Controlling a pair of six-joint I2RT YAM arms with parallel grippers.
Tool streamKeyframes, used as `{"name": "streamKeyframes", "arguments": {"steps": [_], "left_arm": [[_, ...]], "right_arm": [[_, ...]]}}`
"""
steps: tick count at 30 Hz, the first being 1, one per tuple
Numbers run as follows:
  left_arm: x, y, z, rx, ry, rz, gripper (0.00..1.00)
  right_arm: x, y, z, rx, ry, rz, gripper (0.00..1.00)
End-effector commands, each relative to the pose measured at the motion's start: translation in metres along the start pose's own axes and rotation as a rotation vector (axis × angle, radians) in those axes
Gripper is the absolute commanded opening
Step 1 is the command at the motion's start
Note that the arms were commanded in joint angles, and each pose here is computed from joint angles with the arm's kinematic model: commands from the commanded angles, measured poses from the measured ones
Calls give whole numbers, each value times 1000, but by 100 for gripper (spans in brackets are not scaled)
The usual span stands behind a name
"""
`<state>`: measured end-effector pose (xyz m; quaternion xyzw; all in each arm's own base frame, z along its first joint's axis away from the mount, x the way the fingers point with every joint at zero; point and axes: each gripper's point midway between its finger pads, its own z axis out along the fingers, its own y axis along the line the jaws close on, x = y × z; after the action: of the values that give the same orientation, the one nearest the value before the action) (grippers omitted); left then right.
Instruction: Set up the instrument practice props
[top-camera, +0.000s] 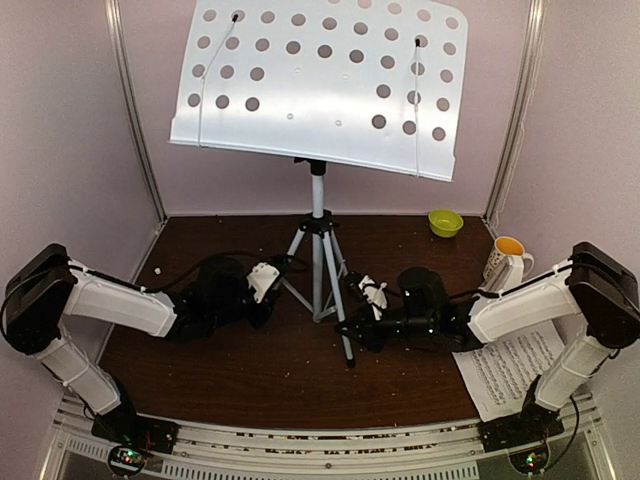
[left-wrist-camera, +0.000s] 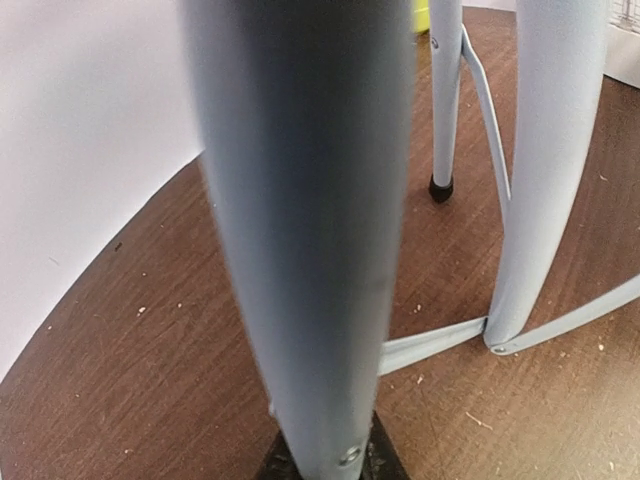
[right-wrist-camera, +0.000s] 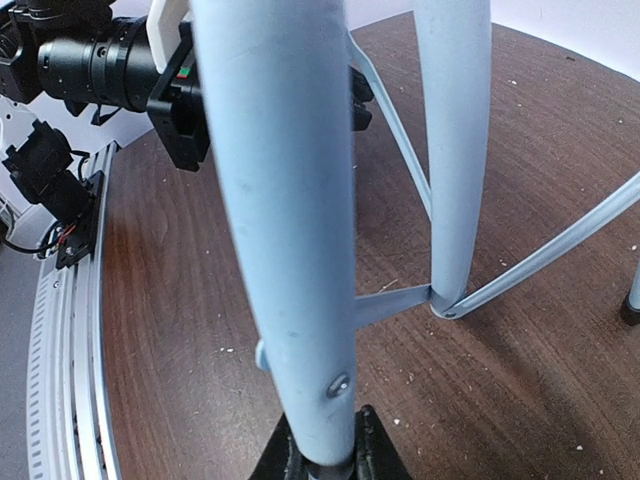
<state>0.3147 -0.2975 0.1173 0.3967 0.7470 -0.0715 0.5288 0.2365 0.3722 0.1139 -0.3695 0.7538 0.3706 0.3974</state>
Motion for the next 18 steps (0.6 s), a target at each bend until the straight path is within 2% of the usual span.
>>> {"name": "streamKeyframes", "arguments": {"steps": [1,9,13,18], "left_arm": [[-22,14,4,-86,-66,0,0],[-30,27,14,-163,-52,38,0],[-28,38,9,-173,-49,31,0],[-14,36,1,-156,-9,45,0]], "right_arm": [[19,-57,-4,200,83,123,0],[-8,-92,-1,263,71,94,0],[-11,-91,0,250,90,91,0],[-1,-80,-9,209,82,162,0]]}}
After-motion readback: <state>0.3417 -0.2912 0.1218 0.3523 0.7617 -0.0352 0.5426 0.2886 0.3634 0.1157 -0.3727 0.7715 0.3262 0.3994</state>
